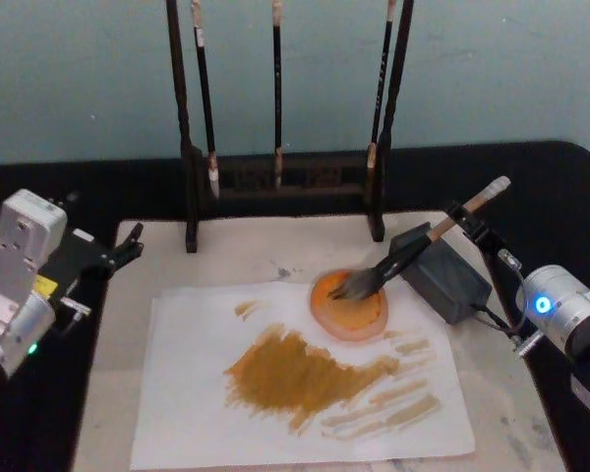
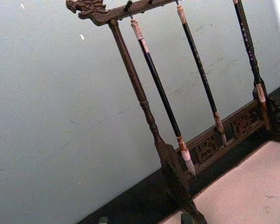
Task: Pick up the brush from the inkstone, write on the paper, then place the brush back to its original position.
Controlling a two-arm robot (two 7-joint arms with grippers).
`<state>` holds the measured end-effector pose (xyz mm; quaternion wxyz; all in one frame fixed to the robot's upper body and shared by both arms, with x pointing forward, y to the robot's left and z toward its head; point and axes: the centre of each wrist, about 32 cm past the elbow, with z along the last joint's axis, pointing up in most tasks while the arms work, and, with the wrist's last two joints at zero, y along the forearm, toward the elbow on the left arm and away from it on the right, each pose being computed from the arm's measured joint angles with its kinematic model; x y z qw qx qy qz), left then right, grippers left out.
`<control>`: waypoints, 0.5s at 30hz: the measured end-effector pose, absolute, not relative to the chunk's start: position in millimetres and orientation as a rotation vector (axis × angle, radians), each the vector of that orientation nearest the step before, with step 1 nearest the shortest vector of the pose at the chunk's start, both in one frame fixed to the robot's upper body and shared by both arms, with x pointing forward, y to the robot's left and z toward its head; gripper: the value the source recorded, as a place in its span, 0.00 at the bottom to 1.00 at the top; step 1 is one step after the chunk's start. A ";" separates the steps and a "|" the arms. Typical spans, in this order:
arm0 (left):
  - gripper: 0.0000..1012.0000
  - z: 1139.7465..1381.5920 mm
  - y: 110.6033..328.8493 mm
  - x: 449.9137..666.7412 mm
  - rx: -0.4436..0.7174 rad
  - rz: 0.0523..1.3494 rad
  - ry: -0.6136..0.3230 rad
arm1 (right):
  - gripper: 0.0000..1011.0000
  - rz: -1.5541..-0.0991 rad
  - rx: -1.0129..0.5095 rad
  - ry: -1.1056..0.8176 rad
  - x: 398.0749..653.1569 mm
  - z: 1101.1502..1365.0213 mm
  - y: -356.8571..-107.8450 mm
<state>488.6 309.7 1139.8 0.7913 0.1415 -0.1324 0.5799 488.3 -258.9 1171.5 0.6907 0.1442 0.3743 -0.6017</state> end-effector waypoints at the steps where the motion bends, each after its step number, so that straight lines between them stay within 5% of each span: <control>1: 1.00 1139.8 309.6 488.6 0.304 1.248 -0.285 | 0.99 -1.345 0.322 0.837 488.3 1171.5 -258.9; 15: 1.00 1139.8 309.7 488.6 0.305 1.248 -0.285 | 0.99 -1.351 0.332 0.819 496.9 1165.7 -267.9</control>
